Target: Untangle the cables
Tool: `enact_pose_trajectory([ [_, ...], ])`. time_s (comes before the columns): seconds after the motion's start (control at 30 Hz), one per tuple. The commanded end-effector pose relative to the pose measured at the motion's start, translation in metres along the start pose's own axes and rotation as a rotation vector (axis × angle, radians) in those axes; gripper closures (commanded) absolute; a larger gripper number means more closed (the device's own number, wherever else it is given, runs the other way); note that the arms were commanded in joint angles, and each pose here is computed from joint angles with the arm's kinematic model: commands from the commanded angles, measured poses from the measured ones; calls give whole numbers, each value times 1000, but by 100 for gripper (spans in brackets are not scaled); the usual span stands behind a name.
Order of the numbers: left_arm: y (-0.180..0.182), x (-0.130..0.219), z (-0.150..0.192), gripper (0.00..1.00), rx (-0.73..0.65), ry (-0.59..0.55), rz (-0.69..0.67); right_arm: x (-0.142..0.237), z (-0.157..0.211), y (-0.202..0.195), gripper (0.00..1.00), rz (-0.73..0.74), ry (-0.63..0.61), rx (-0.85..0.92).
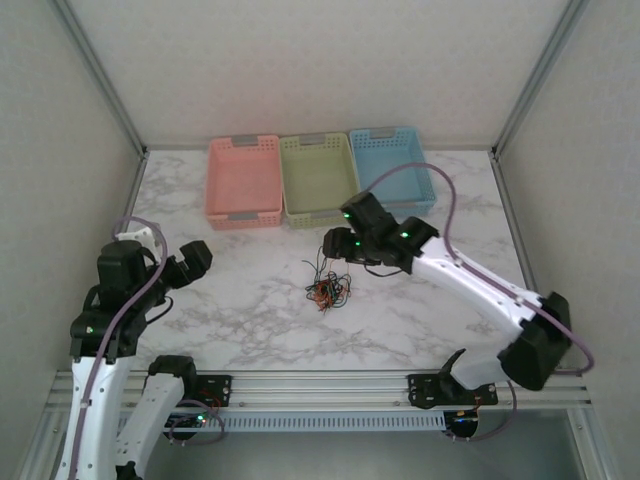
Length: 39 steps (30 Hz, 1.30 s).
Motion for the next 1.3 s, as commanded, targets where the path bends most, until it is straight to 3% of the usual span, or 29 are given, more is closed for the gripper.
enact_pose_trajectory([
  [0.0,7,-1,-1,0,3,-17,-39,-18,-14,11,42,130,18,81],
  [0.23,9,2,-3,0,9,-36,-43,-62,-17,16,45,198,74,88],
  [0.3,9,1,-2,0,10,-30,-42,-70,-16,16,50,211,91,84],
  [0.63,8,0,-2,0,10,-29,-37,-103,-7,15,55,234,146,73],
  [0.73,9,0,-2,0,11,-28,-39,-109,-5,14,60,246,154,74],
  [1.13,8,-1,-1,0,10,-23,-32,-109,-2,12,100,240,149,63],
  [1.27,6,-1,0,0,6,-10,-16,-98,-4,12,100,213,108,54],
])
Point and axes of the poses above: each hand's point on the last joint's axis, 136 mm out from that joint toward the fingers, its own x axis back along the fingers, its own y axis along the line the jaws close on, z = x × y, the point moved 5 cm from there along x, back along the fingers, and after that the axes turned 10 degrees about x, right-handed, at the moved point
